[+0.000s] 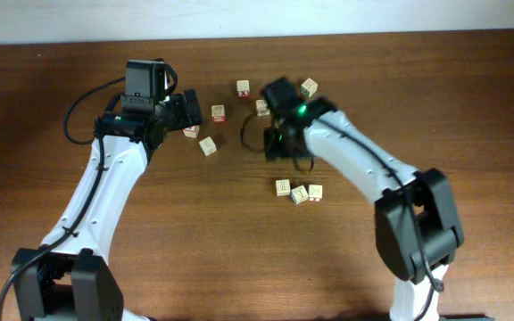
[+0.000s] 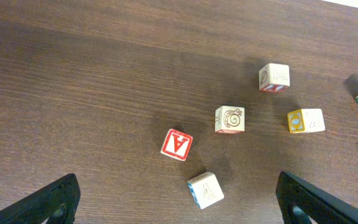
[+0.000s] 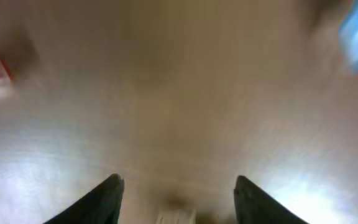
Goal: Rotate 5 blocks
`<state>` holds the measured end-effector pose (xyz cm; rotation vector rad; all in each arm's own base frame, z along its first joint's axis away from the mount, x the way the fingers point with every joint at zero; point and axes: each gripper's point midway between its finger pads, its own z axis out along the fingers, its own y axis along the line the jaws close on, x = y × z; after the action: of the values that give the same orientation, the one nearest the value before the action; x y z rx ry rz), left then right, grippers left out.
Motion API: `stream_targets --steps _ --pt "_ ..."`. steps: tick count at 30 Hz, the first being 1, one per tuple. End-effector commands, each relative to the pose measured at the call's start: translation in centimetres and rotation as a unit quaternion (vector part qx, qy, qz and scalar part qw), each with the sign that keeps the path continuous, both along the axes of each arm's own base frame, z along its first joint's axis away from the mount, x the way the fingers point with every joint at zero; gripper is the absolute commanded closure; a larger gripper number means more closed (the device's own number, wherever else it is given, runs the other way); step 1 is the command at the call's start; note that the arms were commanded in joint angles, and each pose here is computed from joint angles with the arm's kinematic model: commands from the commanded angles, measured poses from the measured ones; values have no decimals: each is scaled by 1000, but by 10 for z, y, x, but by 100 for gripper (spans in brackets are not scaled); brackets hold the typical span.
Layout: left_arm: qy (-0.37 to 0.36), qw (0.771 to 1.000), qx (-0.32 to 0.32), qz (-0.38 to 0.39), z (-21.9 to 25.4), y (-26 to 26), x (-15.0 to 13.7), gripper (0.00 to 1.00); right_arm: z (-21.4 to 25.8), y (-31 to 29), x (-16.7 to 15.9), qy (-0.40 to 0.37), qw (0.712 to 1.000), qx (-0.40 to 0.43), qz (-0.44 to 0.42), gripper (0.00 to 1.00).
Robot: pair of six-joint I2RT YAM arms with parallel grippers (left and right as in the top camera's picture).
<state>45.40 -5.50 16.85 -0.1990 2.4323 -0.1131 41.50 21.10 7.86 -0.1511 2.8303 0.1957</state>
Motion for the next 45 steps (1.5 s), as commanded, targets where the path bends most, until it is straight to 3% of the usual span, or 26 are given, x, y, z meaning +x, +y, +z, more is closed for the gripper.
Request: stream_targets --steps 1,4,9,10,16,19,20,22,31,36,38,41,45 --pt "-9 1000 2 6 6 2 4 1 35 -34 50 -98 991 -33 90 38" --pt "-9 1000 2 6 6 2 4 1 20 -62 81 -130 980 -63 137 32" --pt "-8 1000 2 6 6 2 4 1 -27 -69 94 -120 963 -104 220 29" --pt "-8 1000 2 6 6 2 4 1 -33 -69 96 -118 963 -104 219 24" --pt "-8 1000 2 6 6 2 4 1 -55 -92 115 -126 966 -122 191 26" --pt "-8 1000 2 6 6 2 4 1 -59 -105 114 -115 972 -117 168 41" --pt "-8 1000 2 6 6 2 4 1 -60 -107 113 -109 976 -112 154 51" --pt "-8 1000 2 6 6 2 4 1 -62 -107 108 -98 977 -110 155 60" --pt "-8 1000 2 6 6 2 4 1 -71 -110 87 -42 995 -75 55 58" --pt "-9 1000 2 6 6 2 4 1 -40 -110 87 -48 996 -64 27 73" --pt "-8 1000 2 6 6 2 4 1 -12 -112 77 -39 998 -57 5 77" --pt "-8 1000 2 6 6 2 4 1 31 -104 38 4 1000 -16 10 77" --pt "-8 1000 2 6 6 2 4 1 24 -107 -24 123 992 -9 4 76"
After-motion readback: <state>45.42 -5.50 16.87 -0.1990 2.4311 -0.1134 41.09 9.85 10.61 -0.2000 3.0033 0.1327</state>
